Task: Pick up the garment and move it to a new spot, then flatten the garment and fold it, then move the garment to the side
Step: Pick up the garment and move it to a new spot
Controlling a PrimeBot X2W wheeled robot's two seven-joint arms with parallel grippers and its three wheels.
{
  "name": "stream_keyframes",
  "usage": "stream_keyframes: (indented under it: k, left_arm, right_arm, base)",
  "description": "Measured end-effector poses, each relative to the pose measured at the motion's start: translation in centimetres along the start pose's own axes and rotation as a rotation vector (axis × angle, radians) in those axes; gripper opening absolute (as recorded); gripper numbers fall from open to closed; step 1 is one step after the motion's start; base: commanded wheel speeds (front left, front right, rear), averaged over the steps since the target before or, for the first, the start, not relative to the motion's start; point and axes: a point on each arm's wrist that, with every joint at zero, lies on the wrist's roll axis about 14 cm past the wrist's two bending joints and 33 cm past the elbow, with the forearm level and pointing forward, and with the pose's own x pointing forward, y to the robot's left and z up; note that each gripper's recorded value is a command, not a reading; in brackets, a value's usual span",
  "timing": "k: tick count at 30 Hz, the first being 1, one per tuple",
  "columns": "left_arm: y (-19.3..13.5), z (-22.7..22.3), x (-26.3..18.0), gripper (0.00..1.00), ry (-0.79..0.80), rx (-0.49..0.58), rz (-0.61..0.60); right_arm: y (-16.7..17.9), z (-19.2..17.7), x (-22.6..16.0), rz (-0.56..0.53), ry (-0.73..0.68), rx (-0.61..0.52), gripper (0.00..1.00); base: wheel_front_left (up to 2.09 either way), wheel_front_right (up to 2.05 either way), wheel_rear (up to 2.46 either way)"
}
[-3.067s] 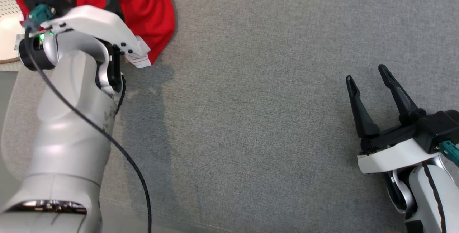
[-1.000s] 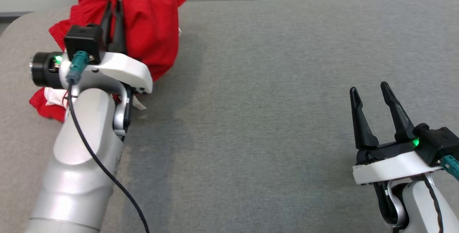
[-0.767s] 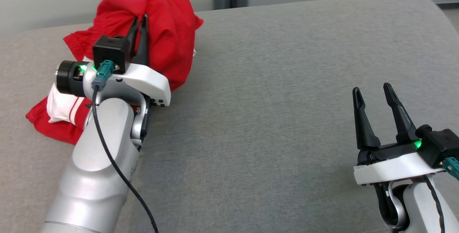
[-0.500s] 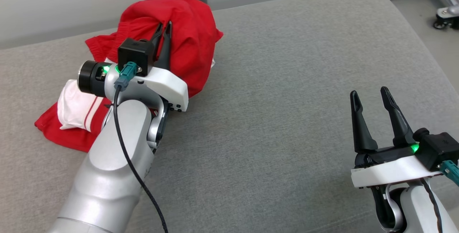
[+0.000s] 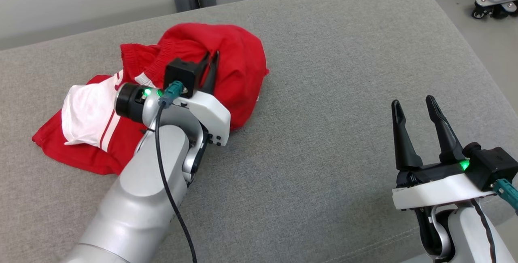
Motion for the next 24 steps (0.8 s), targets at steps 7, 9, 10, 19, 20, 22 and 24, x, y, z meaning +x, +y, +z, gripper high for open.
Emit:
stream_keyframes:
  k: [7,9,10,19,20,22,24]
  left_arm:
    - [-1.0,-2.3,-0.9,1.0,0.058,-0.022,-0.031]
    - [-1.2,-2.1,-1.0,1.0,0.049,-0.026,-0.034]
    - [-1.3,-1.5,-1.2,1.0,0.021,-0.039,-0.034]
    - [-0.5,1.4,-3.0,1.0,-0.088,-0.056,0.023]
    - [-0.1,1.6,-3.3,1.0,-0.096,-0.053,0.038]
    - [0.7,2.1,-4.1,1.0,-0.113,-0.056,0.068]
    - [1.6,2.6,-5.0,1.0,-0.135,-0.048,0.1]
  right_arm:
    - [0.8,-0.3,0.6,0.024,0.003,0.009,1.0]
    - [0.9,-0.3,0.7,0.027,0.003,0.011,1.0]
    - [1.3,-0.3,0.8,0.038,0.001,0.015,1.0]
    - [3.0,-0.2,1.0,0.09,-0.006,0.028,1.0]
    - [3.2,-0.1,1.0,0.098,-0.007,0.029,1.0]
    - [3.8,-0.1,1.1,0.115,-0.009,0.033,1.0]
    - [4.3,0.0,1.1,0.134,-0.011,0.035,1.0]
  base:
    - [0.0,0.0,0.0]
    - [0.0,0.0,0.0]
    - [0.0,0.0,0.0]
    - [0.0,0.0,0.0]
    - [0.0,0.0,0.0]
    - [0.0,0.0,0.0]
    - [0.0,0.0,0.0]
